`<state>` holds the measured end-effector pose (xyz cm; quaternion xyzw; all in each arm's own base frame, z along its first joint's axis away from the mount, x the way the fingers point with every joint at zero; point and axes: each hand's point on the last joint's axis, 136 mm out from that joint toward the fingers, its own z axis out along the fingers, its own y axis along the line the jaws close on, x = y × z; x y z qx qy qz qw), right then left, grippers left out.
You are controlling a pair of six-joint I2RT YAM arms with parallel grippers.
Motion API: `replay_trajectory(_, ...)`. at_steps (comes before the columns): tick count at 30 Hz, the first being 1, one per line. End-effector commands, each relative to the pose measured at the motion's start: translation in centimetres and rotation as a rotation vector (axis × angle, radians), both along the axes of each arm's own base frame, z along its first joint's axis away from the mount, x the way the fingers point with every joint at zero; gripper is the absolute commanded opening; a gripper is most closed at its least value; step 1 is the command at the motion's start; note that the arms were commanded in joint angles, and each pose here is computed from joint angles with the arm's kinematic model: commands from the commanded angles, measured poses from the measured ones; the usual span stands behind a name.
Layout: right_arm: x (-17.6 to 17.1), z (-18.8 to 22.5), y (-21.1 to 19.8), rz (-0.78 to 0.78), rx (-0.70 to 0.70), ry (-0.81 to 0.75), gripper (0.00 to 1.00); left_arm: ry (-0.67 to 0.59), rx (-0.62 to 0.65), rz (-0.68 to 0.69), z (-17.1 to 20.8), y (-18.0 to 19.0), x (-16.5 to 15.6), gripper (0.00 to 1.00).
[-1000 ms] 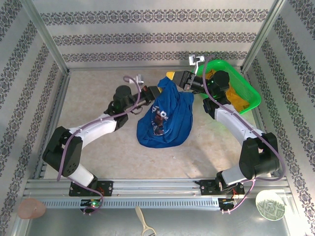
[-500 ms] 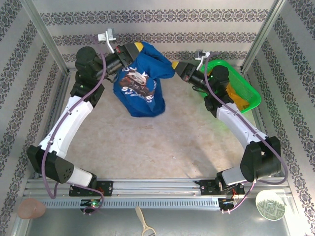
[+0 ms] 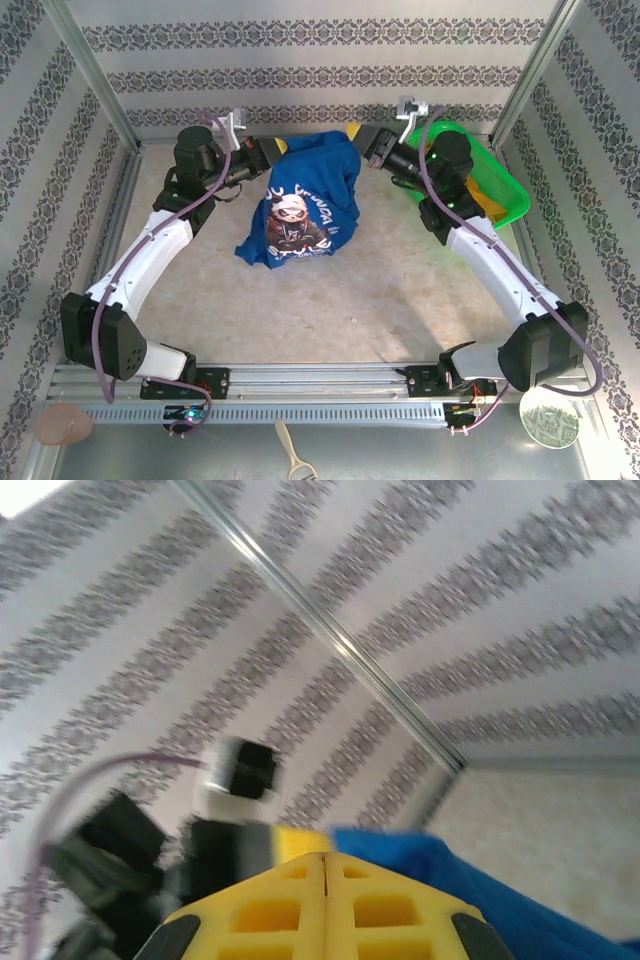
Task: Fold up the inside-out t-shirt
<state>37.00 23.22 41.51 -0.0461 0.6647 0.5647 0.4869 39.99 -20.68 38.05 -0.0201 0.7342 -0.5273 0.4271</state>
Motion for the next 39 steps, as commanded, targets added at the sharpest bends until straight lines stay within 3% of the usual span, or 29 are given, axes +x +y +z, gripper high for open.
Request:
replay_trajectory(1,0.6,-2.5,-0.7,-0.053,-0.025,0.025,0.0,-0.162,-0.023,0.008,5.1,1.1,-1.5,0.0)
replay_trajectory(4,-0.1,-0.1,-0.4,-0.032,0.005,-0.011,0.0,-0.152,-0.001,0.022,4.8,1.6,-1.2,0.0)
replay_trajectory(5,-0.4,1.2,-0.3,-0.03,0.003,-0.031,0.0,-0.142,0.008,0.035,4.4,1.8,-1.0,0.08)
replay_trajectory(7,-1.0,4.1,-0.2,-0.035,0.004,-0.074,0.0,-0.117,0.025,0.063,2.9,2.5,-0.4,0.47)
replay_trajectory(8,-1.1,5.2,-0.2,-0.044,0.005,-0.088,0.0,-0.109,0.035,0.073,2.2,2.8,-0.3,0.56)
replay_trajectory(10,-1.3,6.7,0.0,-0.064,-0.004,-0.103,0.0,-0.089,0.061,0.093,0.6,3.3,-0.3,0.68)
replay_trajectory(13,-1.4,7.7,0.6,-0.091,-0.026,-0.111,0.0,-0.072,0.084,0.1,-1.3,3.6,-1.2,0.76)
replay_trajectory(17,-1.6,8.4,2.0,-0.099,-0.062,-0.131,0.0,-0.072,0.087,0.084,-2.6,2.9,-3.8,0.78)
replay_trajectory(22,-2.4,10.3,3.7,-0.108,-0.109,-0.186,0.0,-0.15,0.173,0.006,-2.7,-2.7,-8.8,0.8)
replay_trajectory(25,-2.7,13.5,4.0,-0.111,-0.107,-0.237,0.0,-0.223,0.197,-0.014,-1.4,-5.6,-10.5,0.81)
replay_trajectory(30,-3.6,18.2,4.4,-0.141,-0.127,-0.319,0.0,-0.321,0.213,-0.034,1.9,-8.8,-11.2,0.83)
replay_trajectory(33,-3.2,17.4,5.2,-0.166,-0.165,-0.311,0.0,-0.35,0.237,-0.018,2.4,-9.8,-10.8,0.83)
replay_trajectory(39,-2.9,15.2,6.3,-0.187,-0.198,-0.28,0.0,-0.324,0.304,0.128,-0.4,-9.6,-8.1,0.86)
